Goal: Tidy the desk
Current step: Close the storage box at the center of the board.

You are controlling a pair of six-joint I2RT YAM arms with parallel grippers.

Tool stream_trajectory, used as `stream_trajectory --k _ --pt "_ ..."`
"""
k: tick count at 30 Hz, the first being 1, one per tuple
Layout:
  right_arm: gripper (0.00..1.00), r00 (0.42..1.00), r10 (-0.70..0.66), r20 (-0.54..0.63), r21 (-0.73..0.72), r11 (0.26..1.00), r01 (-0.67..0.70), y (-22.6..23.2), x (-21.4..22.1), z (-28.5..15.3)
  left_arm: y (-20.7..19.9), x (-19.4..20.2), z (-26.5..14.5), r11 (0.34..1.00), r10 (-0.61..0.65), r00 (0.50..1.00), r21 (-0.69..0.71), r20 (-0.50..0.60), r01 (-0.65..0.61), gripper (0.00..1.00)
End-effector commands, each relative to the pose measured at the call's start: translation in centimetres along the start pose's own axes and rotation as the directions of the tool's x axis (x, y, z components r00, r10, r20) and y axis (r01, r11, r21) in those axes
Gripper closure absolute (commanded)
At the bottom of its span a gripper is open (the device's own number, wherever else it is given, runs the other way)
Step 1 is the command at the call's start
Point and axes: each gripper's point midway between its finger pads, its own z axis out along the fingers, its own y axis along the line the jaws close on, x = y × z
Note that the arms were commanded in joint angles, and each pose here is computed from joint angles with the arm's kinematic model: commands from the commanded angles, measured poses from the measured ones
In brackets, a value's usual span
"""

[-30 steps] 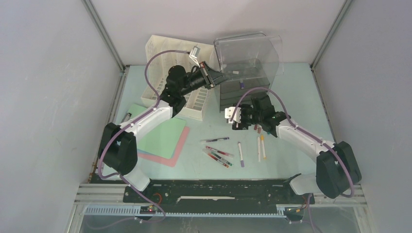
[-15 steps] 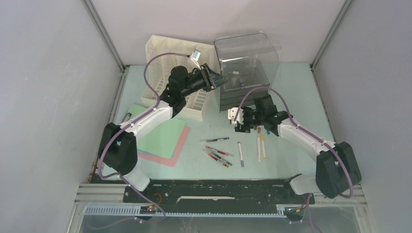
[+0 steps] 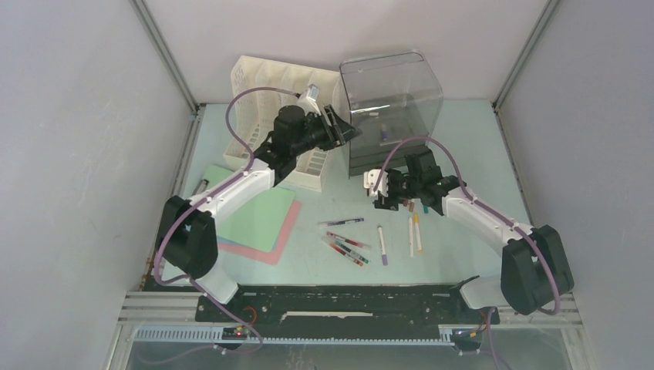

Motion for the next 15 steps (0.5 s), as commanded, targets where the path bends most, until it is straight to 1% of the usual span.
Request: stream_trajectory --k 1,8,15 --pt "0.32 0.999 -0.007 0.036 0.026 1.0 0.006 -1.2 -1.4 -0.9 -1.6 -3.0 -1.4 0.996 0.072 0.994 -0.051 0.087 -0.067 0.39" --pt "0.32 0.994 0.066 0.084 0.052 0.996 -0.071 -2.2 -1.3 -1.8 -1.4 -3.7 -2.1 0.989 0.122 0.986 -0.095 0.117 -0.111 0.35" --pt "0.32 0.961 0.224 0.163 0.072 0.968 -0.238 -4.2 -1.1 -3.4 -2.0 -5.1 -3.5 0.973 0.213 0.963 -0.128 0.165 -0.193 0.31"
